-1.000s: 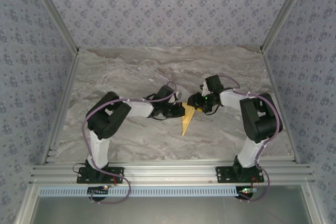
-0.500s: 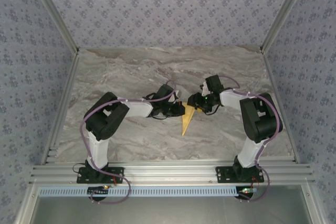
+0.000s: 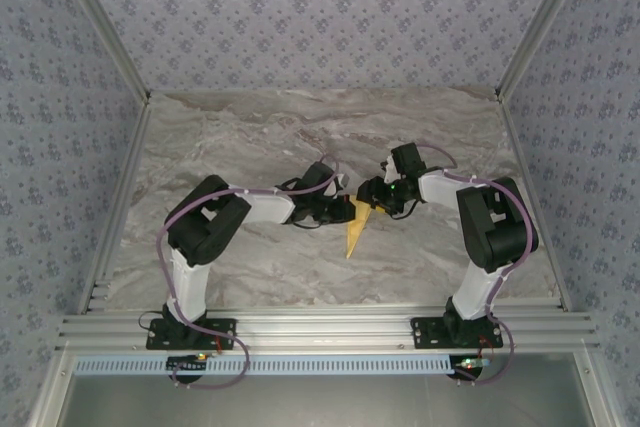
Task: Fold a paper plane with a square sheet of paper (fold left side to right side)
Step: Fold the wing for the fifth time at the center of the table.
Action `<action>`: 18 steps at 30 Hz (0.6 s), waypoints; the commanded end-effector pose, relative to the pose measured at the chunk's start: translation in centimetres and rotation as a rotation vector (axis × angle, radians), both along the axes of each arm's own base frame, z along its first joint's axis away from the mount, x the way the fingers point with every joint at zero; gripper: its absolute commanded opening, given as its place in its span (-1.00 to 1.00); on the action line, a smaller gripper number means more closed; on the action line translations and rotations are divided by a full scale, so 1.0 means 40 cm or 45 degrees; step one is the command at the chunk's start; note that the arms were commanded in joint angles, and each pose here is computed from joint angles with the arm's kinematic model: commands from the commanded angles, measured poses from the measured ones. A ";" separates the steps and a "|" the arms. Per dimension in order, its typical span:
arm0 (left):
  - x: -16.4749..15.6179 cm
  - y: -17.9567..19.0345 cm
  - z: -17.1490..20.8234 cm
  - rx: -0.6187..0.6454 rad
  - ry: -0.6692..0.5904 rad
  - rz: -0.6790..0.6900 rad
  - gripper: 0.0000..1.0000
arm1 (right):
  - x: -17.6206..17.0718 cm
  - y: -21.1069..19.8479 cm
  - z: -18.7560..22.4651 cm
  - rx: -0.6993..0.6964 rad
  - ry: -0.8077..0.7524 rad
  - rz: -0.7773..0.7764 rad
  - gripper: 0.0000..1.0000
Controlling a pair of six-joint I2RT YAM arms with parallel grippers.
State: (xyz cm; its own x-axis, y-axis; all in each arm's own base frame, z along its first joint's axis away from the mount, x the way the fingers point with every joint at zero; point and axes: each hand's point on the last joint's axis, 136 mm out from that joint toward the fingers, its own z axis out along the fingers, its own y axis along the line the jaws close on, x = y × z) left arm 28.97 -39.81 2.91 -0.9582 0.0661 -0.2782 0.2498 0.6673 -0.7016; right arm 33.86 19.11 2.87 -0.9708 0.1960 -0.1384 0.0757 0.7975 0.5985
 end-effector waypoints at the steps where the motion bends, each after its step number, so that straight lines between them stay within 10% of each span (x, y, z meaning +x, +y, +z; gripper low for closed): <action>1: 0.002 -0.021 -0.002 -0.021 0.000 -0.014 -0.92 | -0.042 -0.004 -0.061 -0.053 0.114 0.007 0.11; 18: -0.015 0.014 -0.063 0.058 0.040 0.015 -0.92 | 0.005 -0.027 0.085 0.030 -0.104 -0.027 0.08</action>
State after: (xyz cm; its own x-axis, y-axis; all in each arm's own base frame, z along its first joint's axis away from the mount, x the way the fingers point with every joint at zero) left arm 29.01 -39.88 2.53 -0.9600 0.0622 -0.2729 0.2436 0.6663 -0.7048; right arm 34.07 18.32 4.68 -0.9599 0.2163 -0.1781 0.0629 0.7857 0.6154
